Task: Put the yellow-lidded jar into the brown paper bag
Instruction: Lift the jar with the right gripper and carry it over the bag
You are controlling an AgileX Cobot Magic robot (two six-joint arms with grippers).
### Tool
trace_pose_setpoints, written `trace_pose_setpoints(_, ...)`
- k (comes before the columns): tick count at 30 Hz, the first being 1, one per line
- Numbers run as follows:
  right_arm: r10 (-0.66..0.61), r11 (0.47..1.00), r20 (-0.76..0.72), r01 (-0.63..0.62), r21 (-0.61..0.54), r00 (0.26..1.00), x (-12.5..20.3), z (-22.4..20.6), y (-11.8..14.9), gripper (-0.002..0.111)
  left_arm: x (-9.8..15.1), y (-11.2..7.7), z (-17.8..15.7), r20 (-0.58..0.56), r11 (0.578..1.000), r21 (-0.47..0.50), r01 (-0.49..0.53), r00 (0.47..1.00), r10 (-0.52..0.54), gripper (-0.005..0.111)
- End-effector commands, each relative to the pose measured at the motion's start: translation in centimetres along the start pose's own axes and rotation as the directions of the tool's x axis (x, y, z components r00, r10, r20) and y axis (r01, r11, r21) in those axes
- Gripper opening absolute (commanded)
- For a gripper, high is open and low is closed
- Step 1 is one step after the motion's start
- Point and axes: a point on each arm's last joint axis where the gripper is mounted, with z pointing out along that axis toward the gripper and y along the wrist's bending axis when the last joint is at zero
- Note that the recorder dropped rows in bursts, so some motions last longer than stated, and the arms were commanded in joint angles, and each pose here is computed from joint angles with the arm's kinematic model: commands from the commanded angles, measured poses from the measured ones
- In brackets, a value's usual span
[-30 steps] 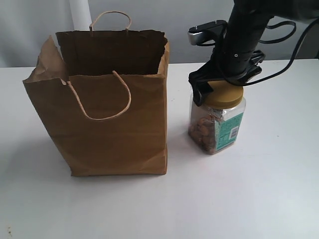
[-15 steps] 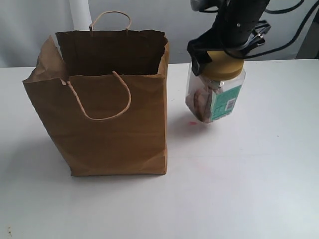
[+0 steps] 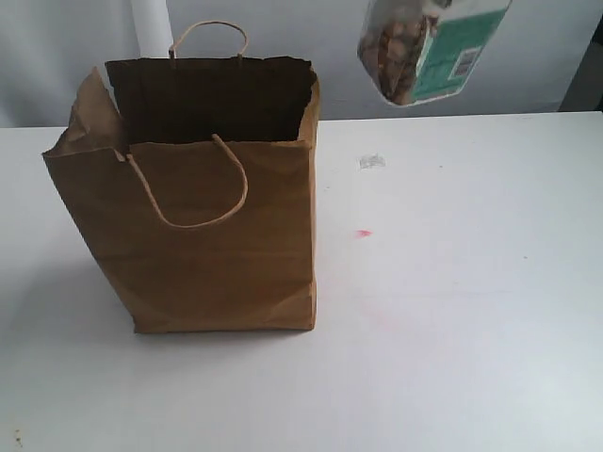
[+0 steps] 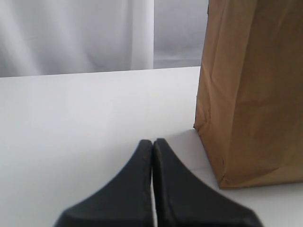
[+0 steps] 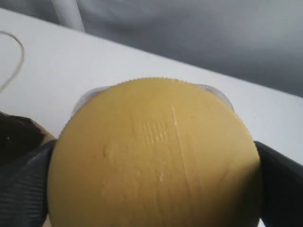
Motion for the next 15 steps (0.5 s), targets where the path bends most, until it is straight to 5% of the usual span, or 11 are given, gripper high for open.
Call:
trace_pose_setpoints(1,-0.001,0.999,0.169,0.007,-0.034,0.986,-1.4,-5.5,1.3,0.000,-0.1,-0.1,0.0,0.008,1.000,0.008,0.006,1.000,-0.006,0.001)
trace_pose_setpoints(15,-0.075,0.952,0.311,0.161,-0.259,0.947,-1.8,-8.3,9.7,0.000,-0.1,-0.1,0.0,0.008,1.000,0.008,0.006,1.000,-0.006,0.001)
